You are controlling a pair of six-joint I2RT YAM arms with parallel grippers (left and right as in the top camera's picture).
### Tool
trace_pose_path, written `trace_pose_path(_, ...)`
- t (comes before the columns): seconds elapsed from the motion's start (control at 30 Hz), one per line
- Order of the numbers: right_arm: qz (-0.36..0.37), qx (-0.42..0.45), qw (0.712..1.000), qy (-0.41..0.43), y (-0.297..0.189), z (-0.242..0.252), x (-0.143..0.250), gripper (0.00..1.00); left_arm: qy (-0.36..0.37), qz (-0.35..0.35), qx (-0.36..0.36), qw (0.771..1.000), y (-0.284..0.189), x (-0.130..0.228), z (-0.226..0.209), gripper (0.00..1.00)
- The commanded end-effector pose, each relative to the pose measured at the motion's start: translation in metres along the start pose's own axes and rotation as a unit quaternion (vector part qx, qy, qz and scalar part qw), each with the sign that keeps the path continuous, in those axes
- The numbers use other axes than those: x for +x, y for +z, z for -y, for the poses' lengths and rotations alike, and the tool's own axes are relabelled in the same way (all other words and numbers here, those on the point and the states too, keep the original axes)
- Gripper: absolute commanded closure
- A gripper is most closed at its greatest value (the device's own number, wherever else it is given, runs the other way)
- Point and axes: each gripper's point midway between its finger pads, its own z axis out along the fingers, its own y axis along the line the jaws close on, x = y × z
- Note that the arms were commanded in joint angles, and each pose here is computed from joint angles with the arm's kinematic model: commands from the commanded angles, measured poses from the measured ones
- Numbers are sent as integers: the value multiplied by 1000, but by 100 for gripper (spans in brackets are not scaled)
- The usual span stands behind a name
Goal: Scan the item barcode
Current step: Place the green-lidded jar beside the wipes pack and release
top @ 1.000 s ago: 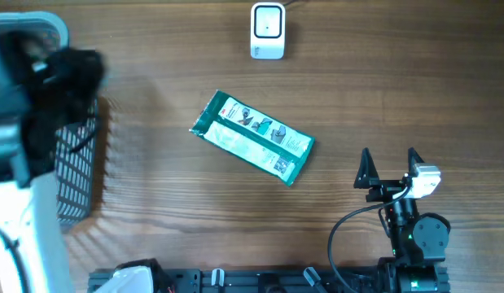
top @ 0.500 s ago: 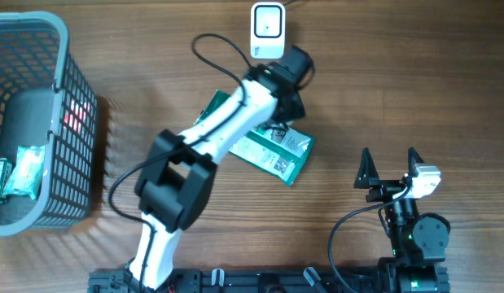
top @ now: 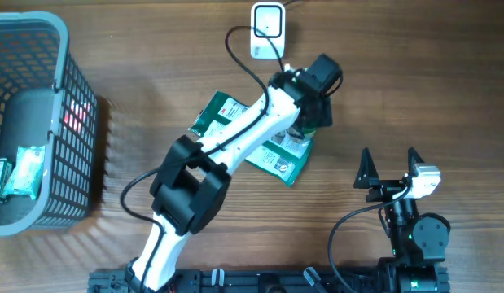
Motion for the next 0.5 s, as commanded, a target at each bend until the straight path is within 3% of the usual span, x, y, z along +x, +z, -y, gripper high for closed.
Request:
trace_pose_path(0.0,4,3,1000,6,0,1,-1,0,5,173,-25,985,-133,-84,-24,0)
trace_pose_path(0.1,4,3,1000,6,0,1,-1,0,-81,305,-83,945,-251,-128,-108,0)
trace_pose_path(0.2,4,3,1000,6,0,1,-1,0,-205,352,-104,907,-324,-132,-208,0)
trace_pose_path(0.27,4,3,1000,6,0,1,-1,0,-315,366,-127,866,-353,-119,-276,0)
trace_pose_path(0.3,4,3,1000,6,0,1,-1,0,-403,365,-136,828,-368,-103,-328,0)
trace_pose_path(0.47,4,3,1000,6,0,1,-1,0,-566,294,-87,765,-371,-59,-438,0)
